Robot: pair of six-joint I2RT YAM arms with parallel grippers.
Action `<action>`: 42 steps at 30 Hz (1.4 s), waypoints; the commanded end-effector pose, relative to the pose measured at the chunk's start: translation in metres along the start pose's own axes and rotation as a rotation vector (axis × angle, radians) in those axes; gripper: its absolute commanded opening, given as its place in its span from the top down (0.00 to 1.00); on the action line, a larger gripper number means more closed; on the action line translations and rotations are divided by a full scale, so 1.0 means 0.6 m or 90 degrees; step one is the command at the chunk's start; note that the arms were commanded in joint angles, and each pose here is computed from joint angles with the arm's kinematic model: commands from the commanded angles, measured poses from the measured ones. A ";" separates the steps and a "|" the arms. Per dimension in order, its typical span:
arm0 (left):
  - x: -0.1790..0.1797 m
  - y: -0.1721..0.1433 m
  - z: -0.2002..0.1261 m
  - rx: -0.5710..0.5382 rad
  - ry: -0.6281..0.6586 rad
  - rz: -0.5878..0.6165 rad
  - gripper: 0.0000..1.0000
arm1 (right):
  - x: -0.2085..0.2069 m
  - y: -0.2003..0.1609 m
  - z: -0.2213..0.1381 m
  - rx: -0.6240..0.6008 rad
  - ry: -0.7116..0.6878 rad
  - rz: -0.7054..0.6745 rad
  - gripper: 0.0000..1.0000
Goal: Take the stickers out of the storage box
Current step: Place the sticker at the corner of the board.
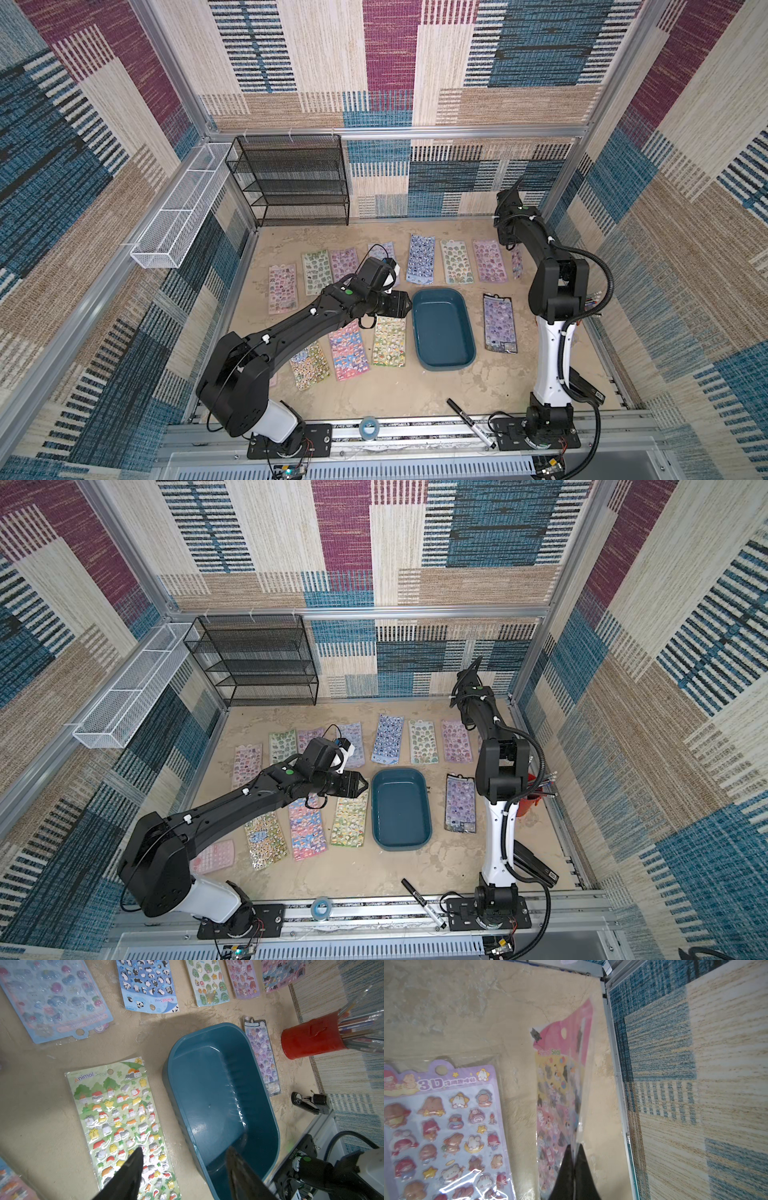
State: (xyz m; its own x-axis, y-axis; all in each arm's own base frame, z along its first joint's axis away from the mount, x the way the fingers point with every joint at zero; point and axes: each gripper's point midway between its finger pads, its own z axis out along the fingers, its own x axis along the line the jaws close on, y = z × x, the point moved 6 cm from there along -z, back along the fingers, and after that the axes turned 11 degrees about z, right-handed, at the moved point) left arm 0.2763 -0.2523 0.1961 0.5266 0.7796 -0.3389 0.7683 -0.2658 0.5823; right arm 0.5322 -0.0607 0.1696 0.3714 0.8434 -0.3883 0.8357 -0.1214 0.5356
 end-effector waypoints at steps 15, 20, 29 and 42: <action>0.004 0.010 0.021 0.023 -0.018 -0.001 0.36 | -0.003 -0.032 0.071 0.032 -0.099 -0.043 1.00; 0.006 0.011 0.028 0.031 -0.022 -0.006 0.36 | -0.011 -0.030 0.085 0.034 -0.120 -0.038 1.00; 0.009 0.013 0.041 0.040 -0.025 -0.013 0.37 | -0.021 -0.033 0.107 0.046 -0.125 -0.027 0.90; 0.018 0.018 0.044 0.051 -0.020 -0.016 0.37 | -0.052 -0.023 0.117 0.050 -0.135 0.009 0.77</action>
State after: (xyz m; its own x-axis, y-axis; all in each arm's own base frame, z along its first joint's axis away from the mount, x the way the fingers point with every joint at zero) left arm 0.2995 -0.2605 0.1767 0.4977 0.7820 -0.3752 0.8152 -0.2742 0.5101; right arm 0.5365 -0.1194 0.1119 0.4143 0.7216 -0.5546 0.8787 -0.1584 0.4503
